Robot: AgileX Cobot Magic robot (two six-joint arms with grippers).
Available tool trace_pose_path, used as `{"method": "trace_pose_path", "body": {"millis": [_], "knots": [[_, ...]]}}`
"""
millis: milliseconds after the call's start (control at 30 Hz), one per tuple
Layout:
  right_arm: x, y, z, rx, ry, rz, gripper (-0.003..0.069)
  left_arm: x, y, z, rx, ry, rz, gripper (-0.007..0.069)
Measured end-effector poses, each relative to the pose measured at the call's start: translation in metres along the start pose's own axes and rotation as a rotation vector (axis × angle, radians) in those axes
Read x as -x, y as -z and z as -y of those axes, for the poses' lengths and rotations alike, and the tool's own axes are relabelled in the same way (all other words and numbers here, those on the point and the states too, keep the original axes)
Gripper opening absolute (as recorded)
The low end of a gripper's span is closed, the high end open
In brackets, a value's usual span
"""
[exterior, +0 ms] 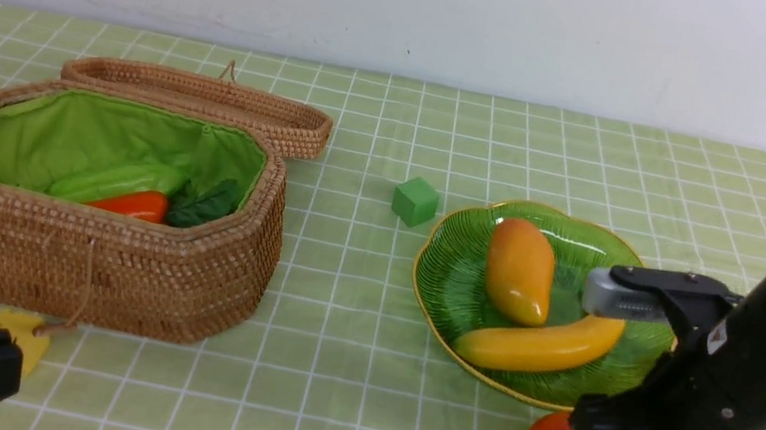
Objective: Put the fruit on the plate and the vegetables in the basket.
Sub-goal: Grab a tomato with your right arm and place it on the plate on the right.
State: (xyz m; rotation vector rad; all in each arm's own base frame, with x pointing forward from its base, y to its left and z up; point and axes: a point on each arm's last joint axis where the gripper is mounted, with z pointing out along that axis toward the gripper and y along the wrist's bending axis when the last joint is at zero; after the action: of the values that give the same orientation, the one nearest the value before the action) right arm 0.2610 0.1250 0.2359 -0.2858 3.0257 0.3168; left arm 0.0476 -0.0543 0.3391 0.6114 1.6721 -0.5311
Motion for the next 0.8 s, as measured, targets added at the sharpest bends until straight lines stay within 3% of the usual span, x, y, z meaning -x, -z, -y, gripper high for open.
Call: {"method": "trace_pose_path", "body": {"millis": [167, 333, 667, 800], "knots": [[0.001, -0.02, -0.016, -0.073, 0.111, -0.012, 0.0666, 0.0, 0.0, 0.0, 0.002, 0.0, 0.003, -0.0013], [0.003, -0.028, -0.019, -0.159, 0.123, 0.001, 0.0664, 0.0, 0.0, 0.0, 0.002, 0.0, 0.002, -0.0013], [0.004, -0.016, -0.052, -0.197, 0.244, 0.036, 0.065, 0.0, 0.0, 0.0, -0.001, 0.0, -0.001, -0.0013], [0.008, -0.022, -0.05, -0.25, 0.269, 0.04, 0.0647, 0.0, 0.0, 0.0, -0.001, 0.0, -0.001, -0.0011]]}}
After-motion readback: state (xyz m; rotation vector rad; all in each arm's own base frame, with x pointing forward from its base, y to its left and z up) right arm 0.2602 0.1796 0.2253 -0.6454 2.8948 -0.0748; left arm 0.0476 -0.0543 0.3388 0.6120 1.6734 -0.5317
